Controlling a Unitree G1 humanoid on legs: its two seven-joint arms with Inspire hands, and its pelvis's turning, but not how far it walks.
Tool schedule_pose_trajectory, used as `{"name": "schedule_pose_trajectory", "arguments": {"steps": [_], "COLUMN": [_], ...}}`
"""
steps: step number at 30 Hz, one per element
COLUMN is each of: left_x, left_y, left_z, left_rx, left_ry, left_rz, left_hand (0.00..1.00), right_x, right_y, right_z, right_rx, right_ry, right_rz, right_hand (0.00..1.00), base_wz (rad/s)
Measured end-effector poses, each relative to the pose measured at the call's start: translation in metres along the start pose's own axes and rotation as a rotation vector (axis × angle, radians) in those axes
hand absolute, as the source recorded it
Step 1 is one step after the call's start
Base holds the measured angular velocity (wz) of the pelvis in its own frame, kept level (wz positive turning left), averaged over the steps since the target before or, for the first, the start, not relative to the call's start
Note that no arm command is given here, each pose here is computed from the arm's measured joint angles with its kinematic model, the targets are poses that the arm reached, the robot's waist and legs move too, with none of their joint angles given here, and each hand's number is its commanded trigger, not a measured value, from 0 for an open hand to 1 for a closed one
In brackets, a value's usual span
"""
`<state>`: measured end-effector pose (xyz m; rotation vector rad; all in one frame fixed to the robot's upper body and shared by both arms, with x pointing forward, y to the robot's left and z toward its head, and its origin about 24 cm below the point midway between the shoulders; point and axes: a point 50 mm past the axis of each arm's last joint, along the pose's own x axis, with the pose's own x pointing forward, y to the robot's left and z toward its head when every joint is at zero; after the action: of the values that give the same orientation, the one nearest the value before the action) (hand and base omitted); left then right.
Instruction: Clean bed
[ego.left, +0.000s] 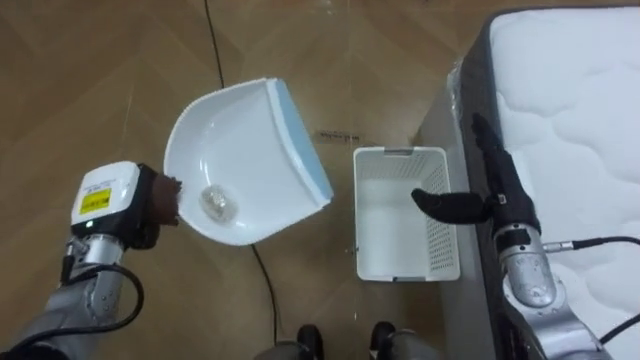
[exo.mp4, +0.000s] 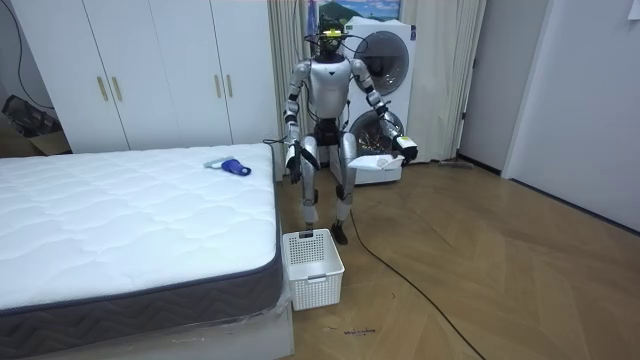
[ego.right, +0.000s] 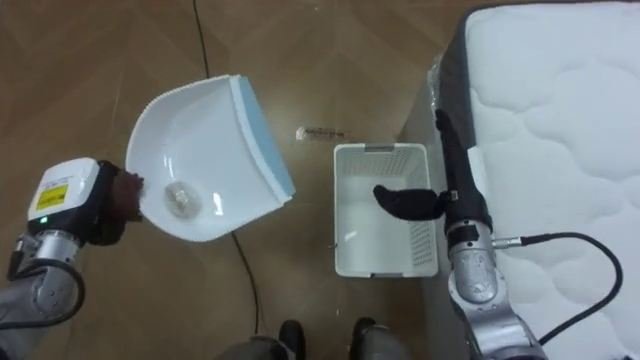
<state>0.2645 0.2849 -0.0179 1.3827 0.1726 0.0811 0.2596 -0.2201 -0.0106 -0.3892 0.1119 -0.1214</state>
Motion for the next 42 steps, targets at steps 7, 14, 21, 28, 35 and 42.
{"name": "schedule_pose_trajectory", "arguments": {"steps": [7, 14, 21, 28, 35, 42], "left_x": [0.002, 0.006, 0.016, 0.019, 0.037, 0.041], "left_y": [0.009, 0.011, 0.028, 0.030, 0.044, 0.059], "left_z": [-0.015, -0.017, -0.024, -0.025, -0.018, -0.028], "left_rx": [0.115, 0.160, 0.204, 0.229, 0.299, 0.382], "left_ry": [0.033, 0.036, 0.065, 0.088, 0.069, 0.082], "left_rz": [-0.032, -0.110, -0.092, -0.102, -0.129, -0.132], "left_hand": [1.00, 1.00, 1.00, 1.00, 1.00, 1.00], "right_x": [-0.006, -0.018, -0.016, -0.017, -0.014, -0.014], "right_y": [-0.006, -0.016, -0.019, -0.018, -0.014, -0.013], "right_z": [-0.009, -0.024, -0.019, -0.016, -0.012, -0.006], "right_rx": [-0.068, -0.142, -0.159, -0.175, -0.171, -0.176], "right_ry": [0.021, 0.081, 0.054, 0.036, 0.023, -0.006], "right_rz": [0.020, 0.027, 0.026, 0.040, 0.081, 0.139], "right_hand": [0.00, 0.00, 0.00, 0.00, 0.00, 0.00], "base_wz": [0.00, -0.05, 0.01, -0.01, 0.01, -0.10]}}
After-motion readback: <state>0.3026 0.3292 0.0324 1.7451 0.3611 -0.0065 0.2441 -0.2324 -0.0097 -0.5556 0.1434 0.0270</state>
